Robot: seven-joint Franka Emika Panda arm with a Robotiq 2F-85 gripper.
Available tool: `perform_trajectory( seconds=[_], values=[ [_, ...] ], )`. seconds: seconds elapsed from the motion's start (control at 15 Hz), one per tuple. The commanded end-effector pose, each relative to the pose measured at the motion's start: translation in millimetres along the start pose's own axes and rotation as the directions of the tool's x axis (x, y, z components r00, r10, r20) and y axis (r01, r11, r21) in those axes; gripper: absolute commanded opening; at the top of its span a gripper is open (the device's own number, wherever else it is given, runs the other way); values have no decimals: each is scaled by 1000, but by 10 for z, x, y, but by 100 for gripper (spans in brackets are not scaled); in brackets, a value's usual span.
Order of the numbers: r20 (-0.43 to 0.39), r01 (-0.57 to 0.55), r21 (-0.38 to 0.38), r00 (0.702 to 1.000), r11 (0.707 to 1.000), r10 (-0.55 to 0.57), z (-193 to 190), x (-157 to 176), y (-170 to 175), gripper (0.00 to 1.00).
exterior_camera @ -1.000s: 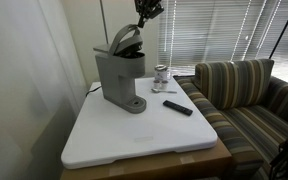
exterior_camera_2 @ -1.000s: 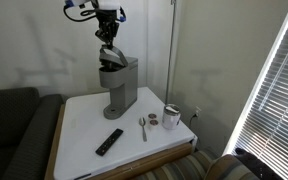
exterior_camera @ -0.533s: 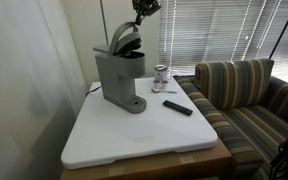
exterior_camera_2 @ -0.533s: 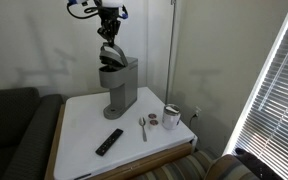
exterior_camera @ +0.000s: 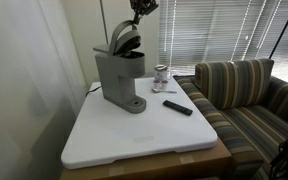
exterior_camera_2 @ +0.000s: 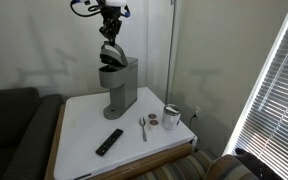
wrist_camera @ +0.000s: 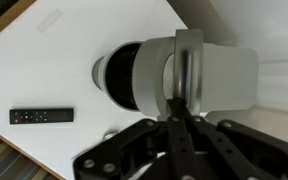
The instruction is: Open the coffee machine
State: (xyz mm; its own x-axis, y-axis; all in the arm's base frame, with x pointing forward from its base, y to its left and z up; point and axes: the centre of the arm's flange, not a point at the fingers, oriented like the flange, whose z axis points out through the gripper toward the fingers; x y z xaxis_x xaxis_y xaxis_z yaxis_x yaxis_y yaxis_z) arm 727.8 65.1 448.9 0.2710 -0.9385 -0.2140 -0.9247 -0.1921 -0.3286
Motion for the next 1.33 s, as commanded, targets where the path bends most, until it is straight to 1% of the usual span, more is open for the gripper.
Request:
perform_trajectory(
  seconds=[0.0, 0.33, 0.8, 1.07, 1.27],
  values=[
    [-6, 19, -24, 1000, 1000, -19, 13, 81, -216, 0],
    [-9, 34, -47, 999, 998, -34, -3, 87, -330, 0],
    [0, 56, -98, 998, 994, -56, 29, 106, -472, 0],
    [7, 67, -113, 998, 991, -67, 45, 98, -540, 0],
    [13, 71, -110, 997, 991, -70, 60, 104, -554, 0]
  ],
)
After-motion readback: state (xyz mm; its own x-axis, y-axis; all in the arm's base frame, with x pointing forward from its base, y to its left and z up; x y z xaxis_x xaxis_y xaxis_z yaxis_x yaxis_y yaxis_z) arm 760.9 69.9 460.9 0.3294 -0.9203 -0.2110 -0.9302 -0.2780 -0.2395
